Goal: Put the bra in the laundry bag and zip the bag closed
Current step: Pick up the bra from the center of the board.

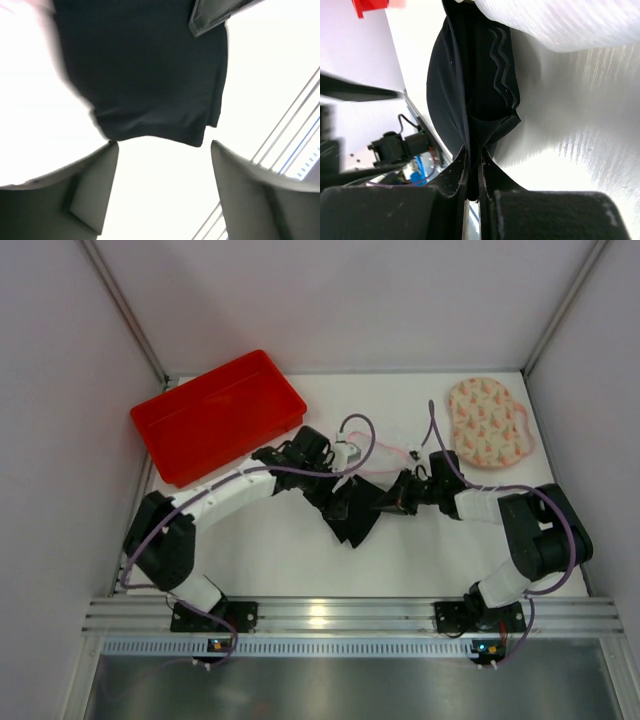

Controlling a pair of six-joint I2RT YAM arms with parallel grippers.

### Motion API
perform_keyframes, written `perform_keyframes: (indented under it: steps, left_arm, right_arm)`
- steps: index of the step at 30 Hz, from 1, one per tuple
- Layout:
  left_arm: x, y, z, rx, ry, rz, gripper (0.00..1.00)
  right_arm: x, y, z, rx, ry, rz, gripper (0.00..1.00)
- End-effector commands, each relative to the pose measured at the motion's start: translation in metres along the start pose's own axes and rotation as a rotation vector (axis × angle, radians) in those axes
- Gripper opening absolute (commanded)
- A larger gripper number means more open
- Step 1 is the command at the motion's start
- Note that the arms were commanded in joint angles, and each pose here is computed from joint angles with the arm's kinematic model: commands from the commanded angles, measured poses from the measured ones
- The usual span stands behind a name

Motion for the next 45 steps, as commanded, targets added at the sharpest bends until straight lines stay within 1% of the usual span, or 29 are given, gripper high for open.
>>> perform_keyframes:
  steps: [1,2,3,4,5,6,7,10,11,12,13,18,22,23,26,29,31,32,34,35,36,37,38,39,40,41,43,44,45]
  left_arm:
    - [-0.011,0.019,-0.048,-0.181,0.149,0.098,0.86]
    - [-0.019,0.018,-0.048,-0.180,0.154,0.139,0.87]
    - [-0.021,0.018,-0.049,-0.180,0.209,0.165,0.87]
    - [-0.027,0.018,-0.052,-0.187,0.225,0.201,0.88]
    - [-0.041,0.018,-0.048,-0.181,0.224,0.243,0.88]
    - [-0.043,0.018,-0.046,-0.174,0.289,0.256,0.88]
    - [-0.057,0.019,-0.039,-0.158,0.310,0.290,0.89]
    - [-0.073,0.027,-0.027,-0.130,0.384,0.323,0.89]
    - [-0.082,0.026,-0.022,-0.113,0.384,0.343,0.89]
    - [-0.087,0.033,-0.022,-0.124,0.394,0.346,0.89]
    - [-0.090,0.033,-0.013,-0.101,0.405,0.356,0.89]
    - [-0.094,0.036,0.004,-0.068,0.456,0.388,0.89]
    - [-0.083,0.026,0.029,0.027,0.540,0.416,0.87]
    - [-0.079,0.025,0.031,0.039,0.577,0.422,0.86]
    - [-0.071,0.016,0.042,0.089,0.618,0.437,0.84]
    - [-0.067,0.009,0.048,0.123,0.633,0.442,0.79]
    - [-0.067,0.005,0.048,0.134,0.621,0.444,0.73]
    - [-0.067,0.004,0.048,0.133,0.616,0.444,0.62]
    - [-0.068,0.003,0.046,0.132,0.597,0.450,0.46]
    - [-0.068,0.004,0.045,0.129,0.594,0.450,0.30]
    - [-0.069,0.004,0.044,0.127,0.586,0.450,0.23]
    - [-0.070,0.004,0.043,0.124,0.578,0.451,0.17]
    - [-0.070,0.004,0.042,0.125,0.572,0.452,0.09]
    - [-0.071,0.004,0.039,0.118,0.568,0.453,0.06]
    - [-0.072,0.004,0.037,0.119,0.552,0.450,0.04]
    - [-0.073,0.004,0.032,0.106,0.542,0.437,0.00]
    - [-0.074,0.003,0.026,0.099,0.492,0.409,0.00]
    - [-0.073,0.002,0.023,0.096,0.470,0.385,0.00]
    - [-0.068,0.005,0.012,0.068,0.454,0.352,0.00]
  right_arm:
    - [0.017,0.003,-0.001,-0.021,0.035,0.039,0.00]
    - [0.020,0.002,0.000,-0.019,0.037,0.073,0.00]
    - [0.021,0.001,0.001,-0.013,0.033,0.092,0.00]
    - [0.023,-0.003,0.002,0.005,0.023,0.113,0.00]
    - [0.027,-0.002,0.004,0.014,0.020,0.147,0.00]
    - [0.030,-0.003,0.004,0.024,0.017,0.167,0.00]
    - [0.032,-0.005,0.005,0.044,0.004,0.191,0.00]
    - [0.044,-0.005,0.007,0.062,-0.013,0.228,0.00]
    - [0.048,-0.005,0.007,0.064,-0.015,0.240,0.00]
    - [0.049,-0.006,0.007,0.063,-0.017,0.252,0.00]
    - [0.050,-0.008,0.008,0.066,-0.020,0.263,0.00]
    - [0.049,-0.014,0.008,0.048,-0.033,0.319,0.00]
    - [0.050,-0.018,0.005,0.050,-0.030,0.358,0.00]
    - [0.050,-0.018,0.003,0.047,-0.030,0.352,0.00]
    - [0.051,-0.019,0.002,0.057,-0.043,0.365,0.00]
    - [0.052,-0.020,0.001,0.063,-0.068,0.368,0.00]
    - [0.052,-0.020,-0.001,0.056,-0.077,0.363,0.00]
    - [0.054,-0.021,-0.002,0.054,-0.072,0.355,0.00]
    - [0.054,-0.023,-0.003,0.050,-0.072,0.354,0.00]
    - [0.054,-0.023,-0.003,0.047,-0.070,0.347,0.00]
    - [0.055,-0.022,-0.003,0.043,-0.067,0.342,0.00]
    - [0.056,-0.021,-0.004,0.041,-0.059,0.318,0.11]
    - [0.057,-0.020,-0.005,0.038,-0.050,0.307,0.18]
    - [0.058,-0.015,-0.007,0.027,-0.041,0.301,0.23]
    - [0.062,-0.010,-0.009,0.024,-0.020,0.267,0.35]
    - [0.065,-0.005,-0.012,0.022,-0.010,0.246,0.43]
    - [0.071,0.013,-0.023,-0.001,0.002,0.148,0.58]
    - [0.075,0.019,-0.029,0.021,0.028,0.105,0.61]
    - [0.073,0.024,-0.038,0.033,0.008,0.110,0.64]
Point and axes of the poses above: each gripper's point midway between its finger pads, its own z axis out along the fingers, its own x axis along the line the jaws close on, y = z × x, the point moved 10 cm from there along -z, back along the fingers, and after that the axes turned 2 degrees about z, right-handed, at the moved point
